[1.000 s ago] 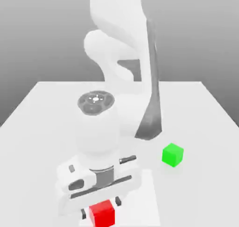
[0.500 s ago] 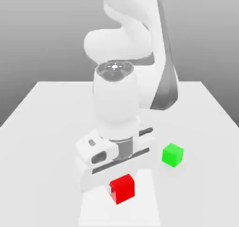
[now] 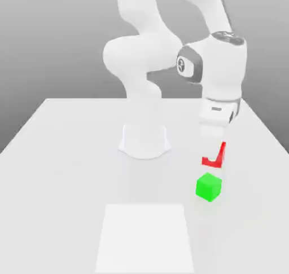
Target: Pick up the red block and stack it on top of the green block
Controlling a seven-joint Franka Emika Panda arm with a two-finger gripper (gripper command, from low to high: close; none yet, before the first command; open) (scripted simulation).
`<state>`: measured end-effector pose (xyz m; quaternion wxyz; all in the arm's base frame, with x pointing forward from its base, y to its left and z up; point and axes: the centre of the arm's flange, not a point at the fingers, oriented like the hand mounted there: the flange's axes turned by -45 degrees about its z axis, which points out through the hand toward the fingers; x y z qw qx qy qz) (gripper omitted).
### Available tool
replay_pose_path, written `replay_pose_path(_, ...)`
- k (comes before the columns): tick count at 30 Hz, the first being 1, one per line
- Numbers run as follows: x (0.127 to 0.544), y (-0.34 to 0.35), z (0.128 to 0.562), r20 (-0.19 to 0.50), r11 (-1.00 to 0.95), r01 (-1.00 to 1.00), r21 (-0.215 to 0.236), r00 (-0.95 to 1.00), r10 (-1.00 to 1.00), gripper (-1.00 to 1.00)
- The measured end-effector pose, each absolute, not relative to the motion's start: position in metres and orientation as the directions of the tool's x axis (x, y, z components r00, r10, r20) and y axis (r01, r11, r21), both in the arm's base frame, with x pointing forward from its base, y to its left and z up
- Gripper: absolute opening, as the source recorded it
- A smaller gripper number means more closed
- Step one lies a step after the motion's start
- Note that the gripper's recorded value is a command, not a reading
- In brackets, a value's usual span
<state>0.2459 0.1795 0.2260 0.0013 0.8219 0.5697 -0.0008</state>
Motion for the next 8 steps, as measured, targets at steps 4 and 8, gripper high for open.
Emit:
replay_pose_path(4, 0.245, 0.18, 0.197, -0.004, -0.347, 0.938, 0.002, 0.347, 0.938, -1.0)
replay_pose_path(8, 0.243, 0.179, 0.183, -0.002, -0.347, 0.938, 0.001, 0.347, 0.938, 1.0)
